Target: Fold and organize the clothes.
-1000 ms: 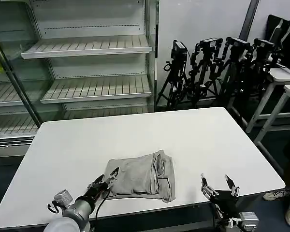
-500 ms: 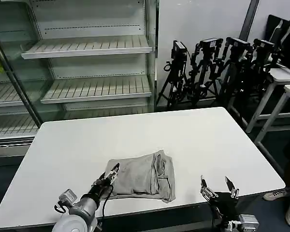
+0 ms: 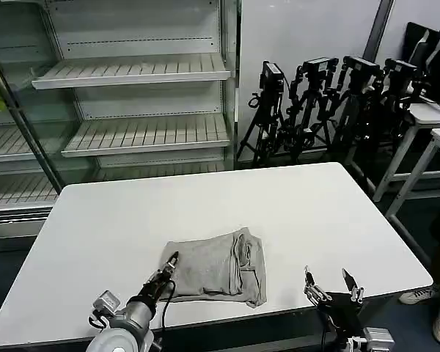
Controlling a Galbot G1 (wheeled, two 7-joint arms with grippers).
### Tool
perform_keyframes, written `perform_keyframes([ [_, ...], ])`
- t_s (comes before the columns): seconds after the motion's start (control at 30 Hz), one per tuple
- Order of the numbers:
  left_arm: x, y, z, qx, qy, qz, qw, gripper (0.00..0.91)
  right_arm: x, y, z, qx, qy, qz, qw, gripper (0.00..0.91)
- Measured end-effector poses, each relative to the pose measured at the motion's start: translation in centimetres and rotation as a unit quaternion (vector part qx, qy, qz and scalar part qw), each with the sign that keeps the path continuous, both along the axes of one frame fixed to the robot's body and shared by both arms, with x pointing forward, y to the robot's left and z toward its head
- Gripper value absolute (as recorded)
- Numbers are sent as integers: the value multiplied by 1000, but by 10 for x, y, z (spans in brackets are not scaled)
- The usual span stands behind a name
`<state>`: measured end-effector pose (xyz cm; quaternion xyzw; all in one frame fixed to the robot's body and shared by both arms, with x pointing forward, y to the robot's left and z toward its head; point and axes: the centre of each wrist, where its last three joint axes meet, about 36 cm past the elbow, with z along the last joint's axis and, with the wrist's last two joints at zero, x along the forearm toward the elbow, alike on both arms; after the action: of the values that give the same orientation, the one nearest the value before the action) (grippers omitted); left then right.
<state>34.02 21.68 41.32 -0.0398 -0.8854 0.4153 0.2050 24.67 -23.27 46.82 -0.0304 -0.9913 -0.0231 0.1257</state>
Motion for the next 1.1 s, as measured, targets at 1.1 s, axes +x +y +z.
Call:
perform_keyframes([
  [1.1, -11, 145, 36, 3, -11, 92, 996, 40, 7, 9, 3, 19, -9, 11, 1000, 907],
])
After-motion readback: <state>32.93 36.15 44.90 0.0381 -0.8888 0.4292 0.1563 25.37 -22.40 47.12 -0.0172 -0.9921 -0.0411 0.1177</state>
